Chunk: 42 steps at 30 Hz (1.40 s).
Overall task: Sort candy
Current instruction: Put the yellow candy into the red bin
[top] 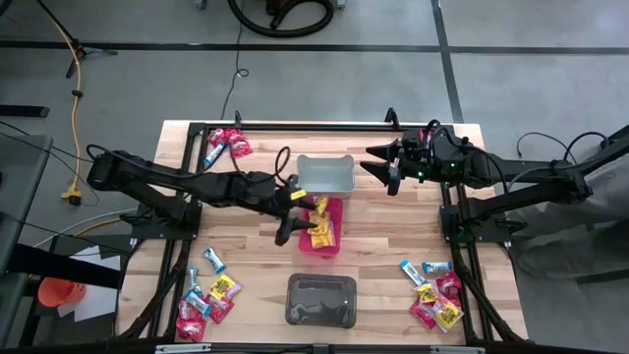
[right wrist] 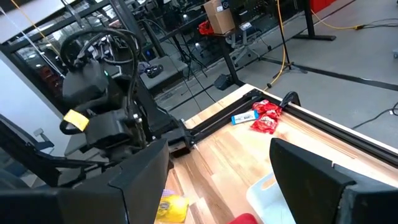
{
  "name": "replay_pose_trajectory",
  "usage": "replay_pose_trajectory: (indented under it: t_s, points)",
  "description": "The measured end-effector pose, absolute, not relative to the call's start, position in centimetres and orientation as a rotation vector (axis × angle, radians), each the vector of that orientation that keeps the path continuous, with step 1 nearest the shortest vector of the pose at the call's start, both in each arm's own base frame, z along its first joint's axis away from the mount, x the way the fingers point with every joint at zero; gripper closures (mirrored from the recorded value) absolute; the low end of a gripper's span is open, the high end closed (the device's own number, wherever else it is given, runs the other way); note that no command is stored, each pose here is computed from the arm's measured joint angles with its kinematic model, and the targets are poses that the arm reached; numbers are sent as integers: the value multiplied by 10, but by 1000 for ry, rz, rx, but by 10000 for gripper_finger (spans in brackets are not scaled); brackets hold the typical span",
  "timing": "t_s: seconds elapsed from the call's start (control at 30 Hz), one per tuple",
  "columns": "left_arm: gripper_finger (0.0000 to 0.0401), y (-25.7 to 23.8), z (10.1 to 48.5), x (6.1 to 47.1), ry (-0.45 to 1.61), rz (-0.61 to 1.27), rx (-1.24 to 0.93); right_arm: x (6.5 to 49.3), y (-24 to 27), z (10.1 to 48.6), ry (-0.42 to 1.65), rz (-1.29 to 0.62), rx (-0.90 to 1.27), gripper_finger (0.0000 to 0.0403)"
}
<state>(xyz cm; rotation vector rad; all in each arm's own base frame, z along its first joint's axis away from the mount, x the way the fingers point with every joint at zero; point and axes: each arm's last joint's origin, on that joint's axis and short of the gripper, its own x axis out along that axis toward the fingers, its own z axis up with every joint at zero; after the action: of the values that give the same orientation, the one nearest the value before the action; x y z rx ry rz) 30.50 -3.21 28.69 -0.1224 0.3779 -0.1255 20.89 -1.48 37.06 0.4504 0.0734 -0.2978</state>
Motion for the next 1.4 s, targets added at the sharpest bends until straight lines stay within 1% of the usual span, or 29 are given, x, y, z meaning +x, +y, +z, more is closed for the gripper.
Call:
replay_pose_trajectory:
  t_s: [0.17,0.3,0.47,0.6,0.73,0.93,1.07,1.17,1.3,1.4]
  points:
    - [186,-37,296,309,272,-164,-54,209,-15,371,73,-298,454,128]
    - [186,-30,289,308,336,-114,-44,209,-15,371,71,-297,454,128]
    - [186,-28,283,306,396,-111,4,209,-15,371,65,-298,480,128]
    - [186,-25,290,306,353,-86,-30,209,-15,371,65,-297,478,128]
    - [186,-15,310,292,276,-54,-64,209,-14,372,67,-271,479,128]
    - [186,1,356,251,92,1,-104,208,-13,375,44,-237,477,128]
    - [186,8,374,229,-9,58,-105,208,-13,376,43,-210,458,128]
    - [186,10,372,220,-66,72,-139,208,-12,375,50,-202,456,128]
    - [186,11,356,219,-111,70,-207,208,-12,375,57,-182,463,128]
    - [186,11,344,220,-134,63,-264,208,-9,369,133,-124,518,128]
